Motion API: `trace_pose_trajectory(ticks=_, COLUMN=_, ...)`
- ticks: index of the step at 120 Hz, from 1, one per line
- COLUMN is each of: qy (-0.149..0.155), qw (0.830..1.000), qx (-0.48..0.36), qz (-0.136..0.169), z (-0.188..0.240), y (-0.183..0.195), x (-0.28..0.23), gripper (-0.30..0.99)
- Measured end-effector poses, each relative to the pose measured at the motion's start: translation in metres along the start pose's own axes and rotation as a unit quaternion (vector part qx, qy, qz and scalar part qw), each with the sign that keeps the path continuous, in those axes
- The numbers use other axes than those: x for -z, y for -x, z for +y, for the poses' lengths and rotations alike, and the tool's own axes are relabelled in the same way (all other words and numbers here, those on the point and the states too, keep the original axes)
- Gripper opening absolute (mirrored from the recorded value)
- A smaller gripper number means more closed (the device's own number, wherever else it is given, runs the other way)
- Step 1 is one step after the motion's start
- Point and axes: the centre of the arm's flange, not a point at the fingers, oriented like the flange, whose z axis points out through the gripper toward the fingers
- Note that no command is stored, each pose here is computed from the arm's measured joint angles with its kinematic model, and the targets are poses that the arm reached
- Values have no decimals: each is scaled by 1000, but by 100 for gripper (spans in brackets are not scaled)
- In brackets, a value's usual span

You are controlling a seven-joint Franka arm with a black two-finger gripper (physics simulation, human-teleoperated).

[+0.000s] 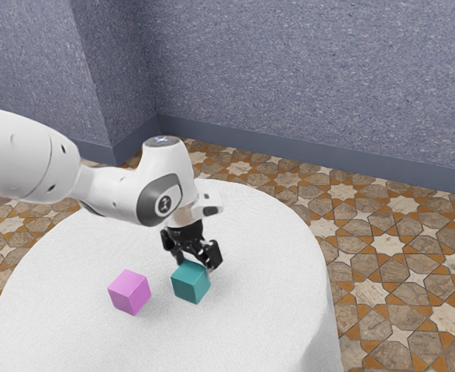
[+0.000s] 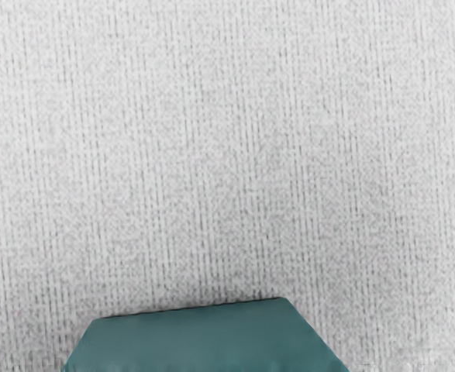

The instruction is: Pick up the blue block with one arm, and put the blue block on the pink block with one arm

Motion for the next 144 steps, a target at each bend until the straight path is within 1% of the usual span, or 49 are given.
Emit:
trace_pose_trajectory(ticks=19, qy=-2, qw=1000, qx=-6, qz=-30, z=2, y=18, x=-6, gripper=67)
trace_pose_trajectory(ticks=30, qy=-3, qw=999, qx=-8, qz=-39, z=4, y=23, x=-10, gripper=67)
trace_pose_trajectory(ticks=56, qy=-12, qw=999, qx=-14, qz=-39, z=3, y=22, x=-18, gripper=67)
trace_pose_trajectory(ticks=74, qy=-14, qw=999, qx=-15, qz=-33, z=4, y=17, x=-19, gripper=67)
trace_pose_trajectory(ticks=116, qy=-18, qw=999, qx=-16, qz=-31, z=5, y=11, x=-25, gripper=67)
trace_pose_trajectory(ticks=124, qy=-18, qw=999, qx=-16, qz=-30, z=5, y=11, x=-26, gripper=63)
trace_pose_trajectory(ticks=144, qy=-16, qw=999, qx=-17, qz=-22, z=7, y=10, x=-16, gripper=48)
